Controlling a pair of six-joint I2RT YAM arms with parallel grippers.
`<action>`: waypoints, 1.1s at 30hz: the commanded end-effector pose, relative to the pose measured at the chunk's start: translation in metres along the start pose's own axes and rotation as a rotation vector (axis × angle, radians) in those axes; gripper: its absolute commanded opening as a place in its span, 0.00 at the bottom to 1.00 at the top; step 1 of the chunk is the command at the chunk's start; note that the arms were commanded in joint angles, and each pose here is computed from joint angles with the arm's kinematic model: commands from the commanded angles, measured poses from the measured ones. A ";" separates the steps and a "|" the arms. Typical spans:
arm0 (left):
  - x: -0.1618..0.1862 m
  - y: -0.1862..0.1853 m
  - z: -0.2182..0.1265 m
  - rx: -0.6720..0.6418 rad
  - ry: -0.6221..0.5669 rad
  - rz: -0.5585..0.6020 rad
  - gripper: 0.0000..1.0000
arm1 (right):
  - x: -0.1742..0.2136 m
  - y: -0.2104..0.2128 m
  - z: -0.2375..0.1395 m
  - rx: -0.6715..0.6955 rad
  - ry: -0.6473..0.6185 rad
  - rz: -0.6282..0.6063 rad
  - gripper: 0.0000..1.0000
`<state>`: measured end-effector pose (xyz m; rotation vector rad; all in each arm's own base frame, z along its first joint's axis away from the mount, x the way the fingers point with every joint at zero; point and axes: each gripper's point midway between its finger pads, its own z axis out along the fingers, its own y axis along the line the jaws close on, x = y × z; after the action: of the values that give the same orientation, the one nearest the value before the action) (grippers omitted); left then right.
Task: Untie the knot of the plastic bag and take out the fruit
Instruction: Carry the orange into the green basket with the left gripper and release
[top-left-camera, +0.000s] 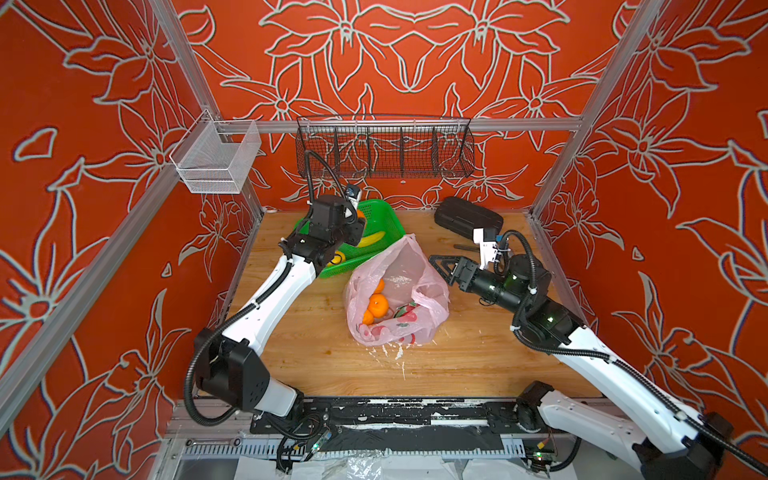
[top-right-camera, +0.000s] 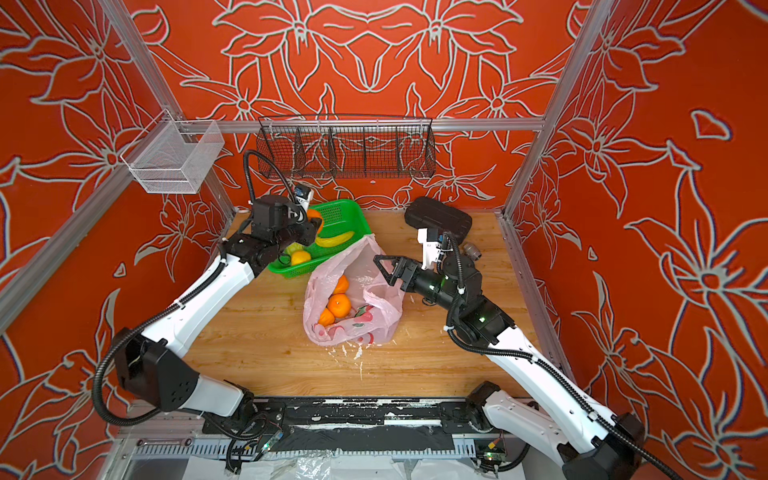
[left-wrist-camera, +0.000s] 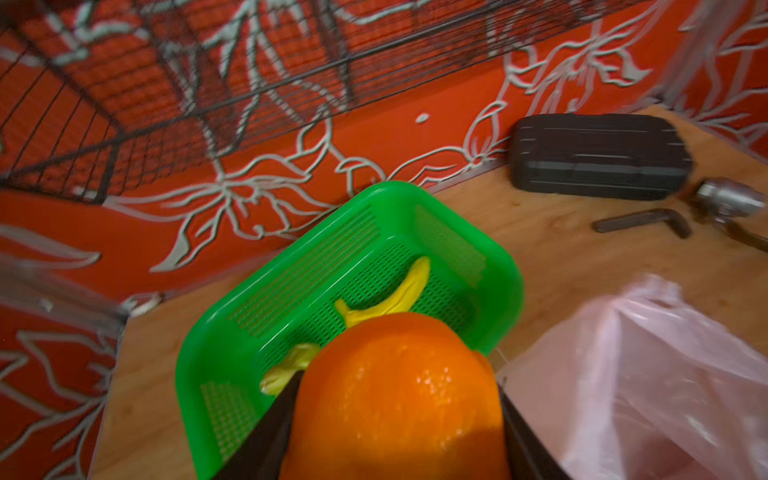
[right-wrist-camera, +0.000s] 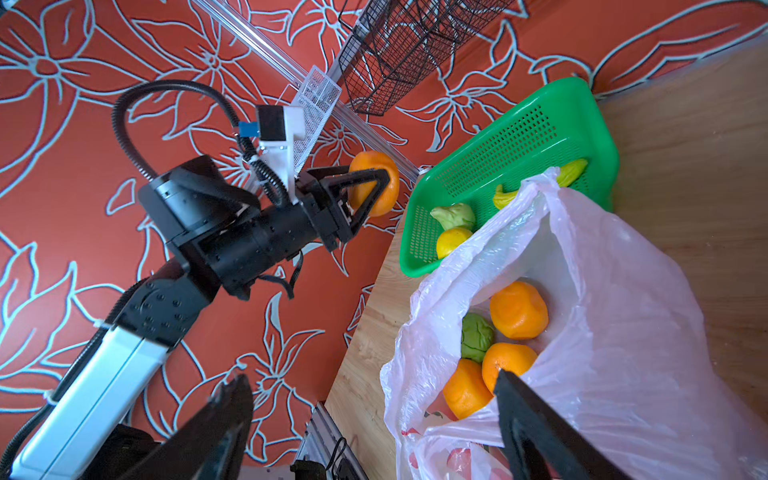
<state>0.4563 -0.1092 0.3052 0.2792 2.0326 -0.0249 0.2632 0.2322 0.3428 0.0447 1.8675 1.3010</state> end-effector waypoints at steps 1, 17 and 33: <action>0.024 0.040 0.012 -0.108 0.117 -0.281 0.43 | -0.003 0.006 -0.007 -0.027 -0.017 0.015 0.93; 0.075 0.066 0.121 -0.027 0.295 -0.615 0.42 | 0.005 -0.009 -0.014 0.020 -0.024 0.000 0.93; 0.100 0.066 0.198 0.015 0.329 -0.737 0.42 | 0.001 -0.010 -0.022 0.051 -0.042 -0.036 0.93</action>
<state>0.5855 -0.0532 0.1277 -0.4818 2.3965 -0.4258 0.2517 0.2181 0.3305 0.0505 1.8808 1.2477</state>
